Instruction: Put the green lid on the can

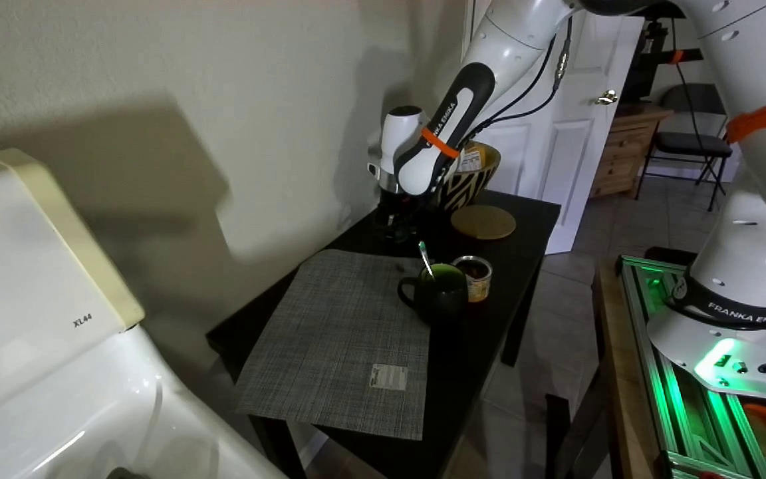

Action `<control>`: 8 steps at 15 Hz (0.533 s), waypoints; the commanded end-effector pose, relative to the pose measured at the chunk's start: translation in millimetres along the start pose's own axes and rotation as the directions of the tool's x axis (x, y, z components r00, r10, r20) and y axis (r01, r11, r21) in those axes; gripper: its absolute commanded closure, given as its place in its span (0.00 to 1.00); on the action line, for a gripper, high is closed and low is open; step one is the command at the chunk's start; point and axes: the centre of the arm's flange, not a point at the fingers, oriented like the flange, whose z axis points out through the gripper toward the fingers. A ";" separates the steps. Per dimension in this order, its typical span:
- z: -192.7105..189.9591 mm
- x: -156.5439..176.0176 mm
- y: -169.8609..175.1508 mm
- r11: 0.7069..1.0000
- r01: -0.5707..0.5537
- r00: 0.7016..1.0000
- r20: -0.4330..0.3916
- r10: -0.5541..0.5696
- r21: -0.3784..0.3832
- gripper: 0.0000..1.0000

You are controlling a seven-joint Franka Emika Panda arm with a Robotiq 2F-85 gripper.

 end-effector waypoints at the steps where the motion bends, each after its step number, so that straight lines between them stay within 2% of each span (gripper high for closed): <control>1: -57.1 -15.9 -8.5 0.998 0.061 0.998 -0.026 -0.061 0.000 0.99; 4: -95.9 -18.9 -15.4 0.996 0.081 0.996 -0.029 -0.082 -0.025 0.99; 8: -137.8 -42.0 -32.8 0.992 0.123 0.992 -0.011 -0.123 0.013 0.99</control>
